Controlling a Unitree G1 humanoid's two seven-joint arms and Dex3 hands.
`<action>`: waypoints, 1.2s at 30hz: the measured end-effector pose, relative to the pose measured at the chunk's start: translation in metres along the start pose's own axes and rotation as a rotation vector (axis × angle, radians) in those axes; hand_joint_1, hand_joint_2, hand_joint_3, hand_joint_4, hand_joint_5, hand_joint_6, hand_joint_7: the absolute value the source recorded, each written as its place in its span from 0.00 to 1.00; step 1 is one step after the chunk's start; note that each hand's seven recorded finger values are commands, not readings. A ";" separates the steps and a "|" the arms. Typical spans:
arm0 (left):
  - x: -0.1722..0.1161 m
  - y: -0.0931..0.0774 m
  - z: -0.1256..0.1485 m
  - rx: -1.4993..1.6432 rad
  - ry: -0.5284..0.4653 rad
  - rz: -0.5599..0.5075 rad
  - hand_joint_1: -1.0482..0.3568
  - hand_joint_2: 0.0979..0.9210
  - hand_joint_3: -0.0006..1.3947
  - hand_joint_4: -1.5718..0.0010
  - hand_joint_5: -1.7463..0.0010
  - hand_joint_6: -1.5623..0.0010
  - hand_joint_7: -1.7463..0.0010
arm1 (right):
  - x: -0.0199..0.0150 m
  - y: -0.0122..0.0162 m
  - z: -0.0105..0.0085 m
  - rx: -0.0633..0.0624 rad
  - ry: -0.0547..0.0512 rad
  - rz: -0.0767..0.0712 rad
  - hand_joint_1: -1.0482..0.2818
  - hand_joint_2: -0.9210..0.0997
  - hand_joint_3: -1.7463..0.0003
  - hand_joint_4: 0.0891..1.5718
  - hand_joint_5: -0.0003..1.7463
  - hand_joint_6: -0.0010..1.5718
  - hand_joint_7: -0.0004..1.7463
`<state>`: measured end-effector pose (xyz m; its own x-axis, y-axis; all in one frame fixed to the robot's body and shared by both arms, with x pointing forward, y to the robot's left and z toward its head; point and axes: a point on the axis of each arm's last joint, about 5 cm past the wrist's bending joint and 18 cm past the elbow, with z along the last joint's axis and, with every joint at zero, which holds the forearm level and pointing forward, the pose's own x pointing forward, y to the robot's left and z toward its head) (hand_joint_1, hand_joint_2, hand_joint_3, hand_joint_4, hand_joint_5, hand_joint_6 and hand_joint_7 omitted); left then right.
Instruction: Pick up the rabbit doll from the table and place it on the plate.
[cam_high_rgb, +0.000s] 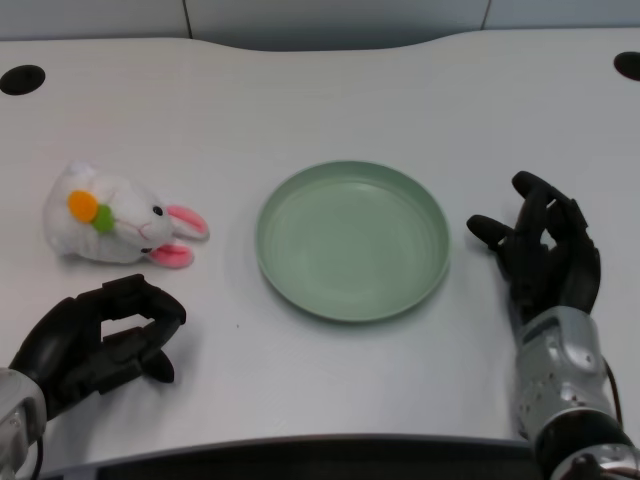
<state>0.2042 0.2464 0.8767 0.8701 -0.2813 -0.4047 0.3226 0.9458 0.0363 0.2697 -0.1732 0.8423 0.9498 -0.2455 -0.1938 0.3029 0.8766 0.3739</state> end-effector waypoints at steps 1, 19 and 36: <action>0.000 0.000 0.000 0.000 -0.001 -0.001 0.38 1.00 0.26 0.70 0.00 0.69 0.23 | 0.0000 0.0000 0.0000 0.001 0.000 0.000 0.47 0.00 0.66 0.16 0.69 0.14 0.58; 0.000 0.001 -0.002 0.014 -0.013 -0.005 0.38 1.00 0.26 0.69 0.00 0.69 0.20 | 0.0000 0.0005 0.0000 0.000 0.000 -0.003 0.49 0.00 0.68 0.18 0.67 0.17 0.55; -0.013 -0.003 0.038 0.314 -0.284 -0.008 0.39 1.00 0.28 0.72 0.00 0.74 0.14 | 0.0000 0.0010 -0.0003 0.002 0.001 0.001 0.49 0.00 0.69 0.20 0.68 0.18 0.54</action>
<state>0.2057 0.2409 0.9167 0.9210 -0.3638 -0.1396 0.3897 0.8605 0.3283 0.2699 -0.1722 0.8425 0.9501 -0.2441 -0.1943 0.3020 0.8759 0.3764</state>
